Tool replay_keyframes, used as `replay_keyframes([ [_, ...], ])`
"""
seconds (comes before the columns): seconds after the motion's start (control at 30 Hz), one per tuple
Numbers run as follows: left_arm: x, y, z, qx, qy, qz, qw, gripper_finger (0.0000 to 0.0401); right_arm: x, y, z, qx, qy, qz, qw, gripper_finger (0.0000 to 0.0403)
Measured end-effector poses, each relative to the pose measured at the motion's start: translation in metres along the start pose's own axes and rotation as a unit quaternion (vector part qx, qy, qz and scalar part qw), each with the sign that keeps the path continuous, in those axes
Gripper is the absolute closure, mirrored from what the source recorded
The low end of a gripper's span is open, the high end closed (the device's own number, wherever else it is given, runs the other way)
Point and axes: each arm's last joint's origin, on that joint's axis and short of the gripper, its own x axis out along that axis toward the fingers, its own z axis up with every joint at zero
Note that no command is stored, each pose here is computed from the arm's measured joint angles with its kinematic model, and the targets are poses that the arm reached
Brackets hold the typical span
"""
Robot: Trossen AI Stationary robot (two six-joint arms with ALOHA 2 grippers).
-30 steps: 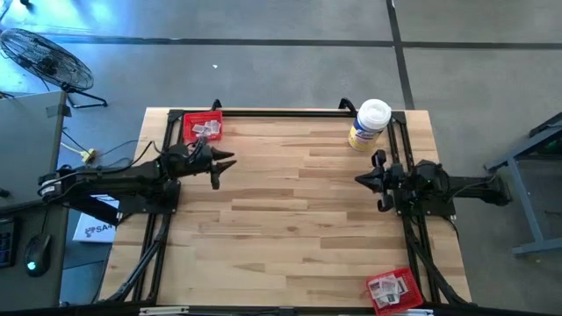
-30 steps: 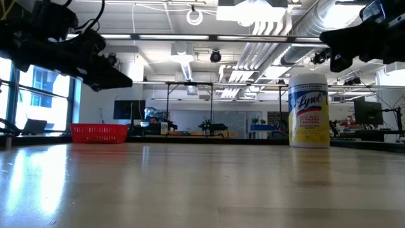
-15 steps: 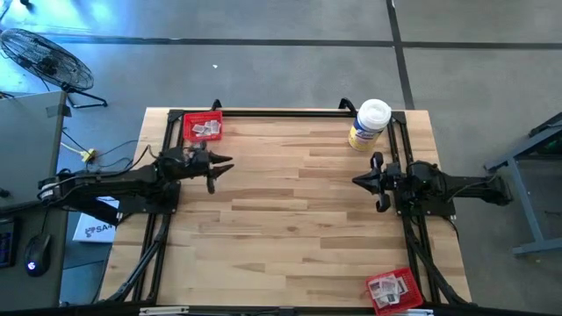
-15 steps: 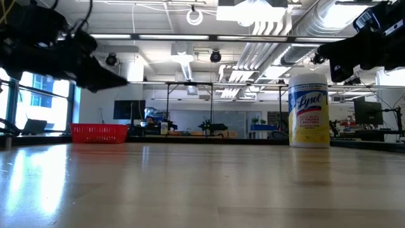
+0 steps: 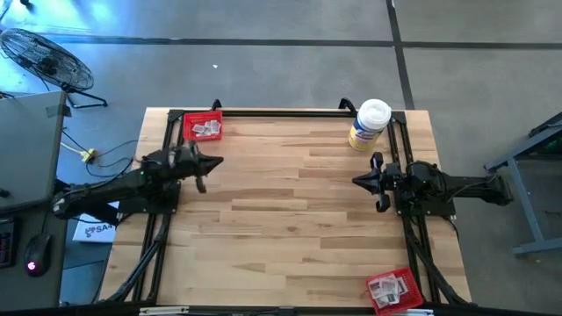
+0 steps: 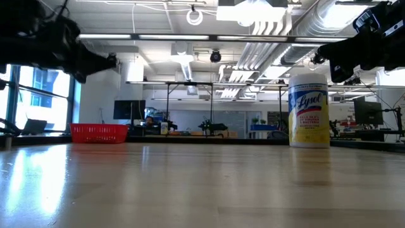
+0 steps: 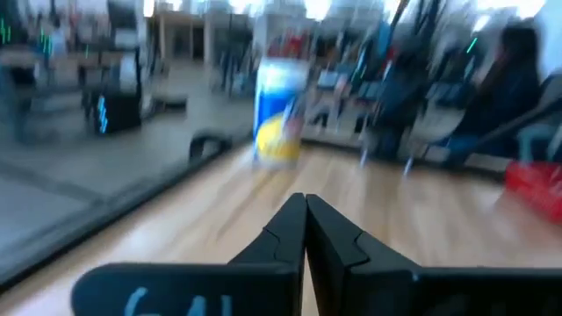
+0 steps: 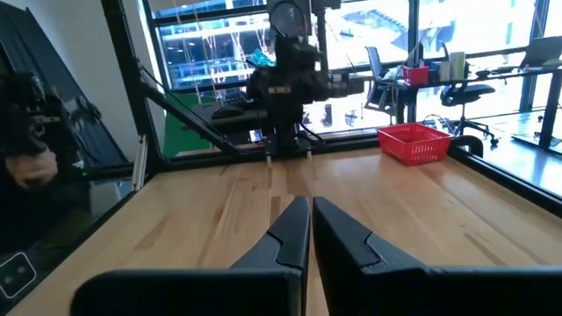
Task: Pick & Place First Aid Supplies
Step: Return to Home Position
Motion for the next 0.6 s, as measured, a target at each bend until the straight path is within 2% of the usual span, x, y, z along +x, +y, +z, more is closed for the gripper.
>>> replay_keyframes([
  [0.07, -0.0076, -0.0031, 0.0058, -0.001, -0.038, -0.013, 0.999, 0.0398, 0.0, 0.0, 0.0, 0.0, 0.0, 0.0, 1.0, 0.0391],
  [0.13, -0.0096, -0.006, 0.0074, -0.003, -0.049, -0.026, 0.998, 0.0397, 0.0, 0.0, 0.0, 0.0, 0.0, 0.0, 1.0, 0.0391],
  [0.23, -0.0091, -0.0091, 0.0039, 0.009, -0.032, -0.028, 0.999, 0.04, 0.0, 0.0, 0.0, 0.0, 0.0, 0.001, 1.0, 0.0391],
  [0.4, -0.0089, -0.0077, 0.0013, 0.008, -0.022, 0.026, 0.999, 0.0396, 0.0, 0.0, -0.0001, 0.0, 0.0, 0.0, 1.0, 0.0391],
  [0.6, -0.0084, -0.008, -0.0017, -0.027, -0.007, 0.018, 0.999, 0.0396, 0.0, 0.0, -0.0001, 0.0, 0.0, 0.0, 1.0, 0.0391],
])
